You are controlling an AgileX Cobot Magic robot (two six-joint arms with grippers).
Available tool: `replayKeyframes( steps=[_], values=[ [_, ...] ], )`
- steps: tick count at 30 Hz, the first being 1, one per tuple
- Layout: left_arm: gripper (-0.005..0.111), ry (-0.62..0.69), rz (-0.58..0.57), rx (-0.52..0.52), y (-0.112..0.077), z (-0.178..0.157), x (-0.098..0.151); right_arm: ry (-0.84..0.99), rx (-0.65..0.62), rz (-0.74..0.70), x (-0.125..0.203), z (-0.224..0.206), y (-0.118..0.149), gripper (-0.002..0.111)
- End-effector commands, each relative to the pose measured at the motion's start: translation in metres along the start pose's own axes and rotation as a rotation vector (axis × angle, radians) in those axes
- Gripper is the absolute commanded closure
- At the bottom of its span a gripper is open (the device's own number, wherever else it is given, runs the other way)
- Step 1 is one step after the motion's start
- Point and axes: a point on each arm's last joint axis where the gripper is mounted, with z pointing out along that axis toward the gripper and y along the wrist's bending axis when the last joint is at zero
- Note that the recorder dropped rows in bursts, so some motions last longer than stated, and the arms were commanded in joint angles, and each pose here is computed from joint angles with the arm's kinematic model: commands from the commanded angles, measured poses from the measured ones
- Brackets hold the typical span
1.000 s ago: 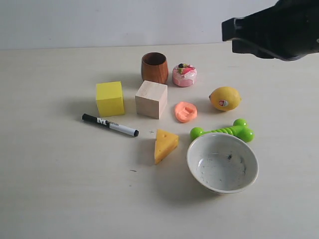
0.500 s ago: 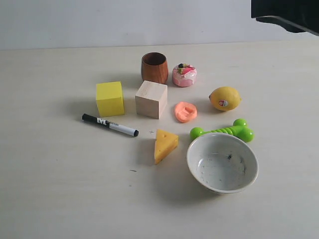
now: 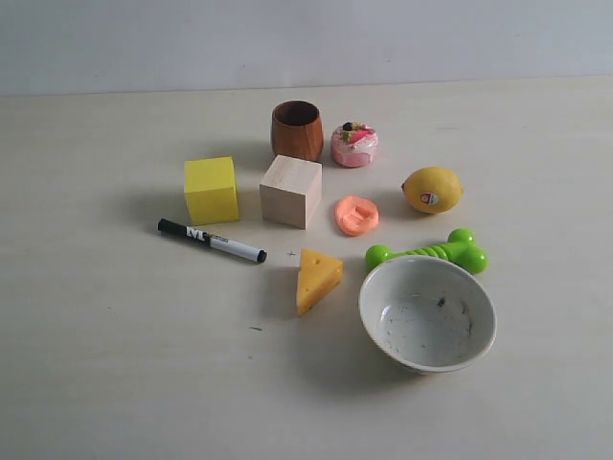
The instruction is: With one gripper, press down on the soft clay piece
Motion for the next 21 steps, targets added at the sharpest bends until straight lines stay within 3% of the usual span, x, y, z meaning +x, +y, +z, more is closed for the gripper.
replayKeyframes(
  steps=[1, 10, 17, 21],
  values=[
    [0.107, -0.016, -0.003, 0.007, 0.0, -0.001, -0.002, -0.104, 0.099, -0.049, 0.027, -0.022, -0.013, 0.108],
    [0.107, -0.016, -0.003, 0.007, 0.0, -0.001, -0.002, -0.203, 0.134, -0.043, 0.085, -0.037, -0.016, 0.108],
    [0.107, -0.016, -0.003, 0.007, 0.0, -0.001, -0.002, -0.156, 0.13, -0.035, 0.106, -0.029, -0.017, 0.108],
    [0.107, -0.016, -0.003, 0.007, 0.0, -0.001, -0.002, -0.233, 0.117, -0.012, 0.119, -0.029, -0.017, 0.108]
  ],
)
